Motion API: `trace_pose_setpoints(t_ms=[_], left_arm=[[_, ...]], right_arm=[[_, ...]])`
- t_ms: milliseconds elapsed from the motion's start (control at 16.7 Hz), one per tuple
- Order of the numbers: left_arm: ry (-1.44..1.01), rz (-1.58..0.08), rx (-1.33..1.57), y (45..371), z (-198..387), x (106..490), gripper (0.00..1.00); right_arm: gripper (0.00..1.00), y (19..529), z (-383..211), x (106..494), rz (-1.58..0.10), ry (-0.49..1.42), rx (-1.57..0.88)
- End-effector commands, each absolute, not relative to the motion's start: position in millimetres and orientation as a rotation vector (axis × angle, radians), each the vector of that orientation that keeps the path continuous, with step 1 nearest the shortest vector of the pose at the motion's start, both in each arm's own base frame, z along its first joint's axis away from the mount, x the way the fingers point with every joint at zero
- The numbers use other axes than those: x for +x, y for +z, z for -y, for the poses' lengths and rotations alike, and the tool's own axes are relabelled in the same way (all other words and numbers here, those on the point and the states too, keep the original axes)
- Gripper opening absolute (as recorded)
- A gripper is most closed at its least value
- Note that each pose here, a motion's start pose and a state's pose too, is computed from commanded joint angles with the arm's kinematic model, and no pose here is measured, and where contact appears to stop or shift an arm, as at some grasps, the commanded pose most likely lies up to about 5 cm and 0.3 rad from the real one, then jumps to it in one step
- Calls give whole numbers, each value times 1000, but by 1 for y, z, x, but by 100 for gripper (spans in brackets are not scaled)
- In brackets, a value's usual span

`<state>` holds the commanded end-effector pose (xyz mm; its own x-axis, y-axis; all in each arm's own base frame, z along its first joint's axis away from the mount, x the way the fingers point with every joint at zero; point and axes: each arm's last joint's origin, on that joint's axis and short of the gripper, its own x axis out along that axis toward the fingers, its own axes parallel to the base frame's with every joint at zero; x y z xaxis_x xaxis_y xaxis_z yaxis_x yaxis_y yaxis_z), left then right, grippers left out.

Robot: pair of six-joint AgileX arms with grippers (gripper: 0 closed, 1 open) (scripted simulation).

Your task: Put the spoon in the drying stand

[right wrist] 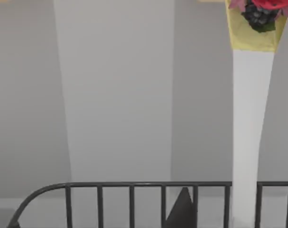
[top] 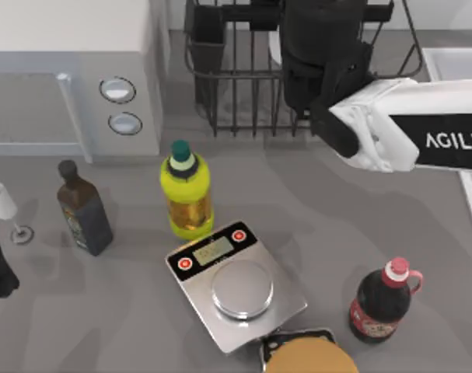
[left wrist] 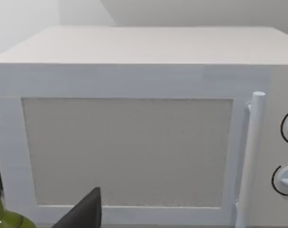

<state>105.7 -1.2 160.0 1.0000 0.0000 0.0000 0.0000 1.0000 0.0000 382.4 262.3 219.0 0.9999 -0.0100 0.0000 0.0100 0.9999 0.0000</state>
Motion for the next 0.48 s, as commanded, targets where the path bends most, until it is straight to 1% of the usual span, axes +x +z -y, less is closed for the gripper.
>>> trace_pose_setpoints(t_ms=[360,420,480], left_arm=[[0,0,0,160,1,106,100],[0,0,0,160,1,106,100],[0,0,0,160,1,106,100]], right_arm=[[98,219,-262,382,0,-10,0],[100,219,-262,382,0,-10,0],[100,219,-262,382,0,-10,0]])
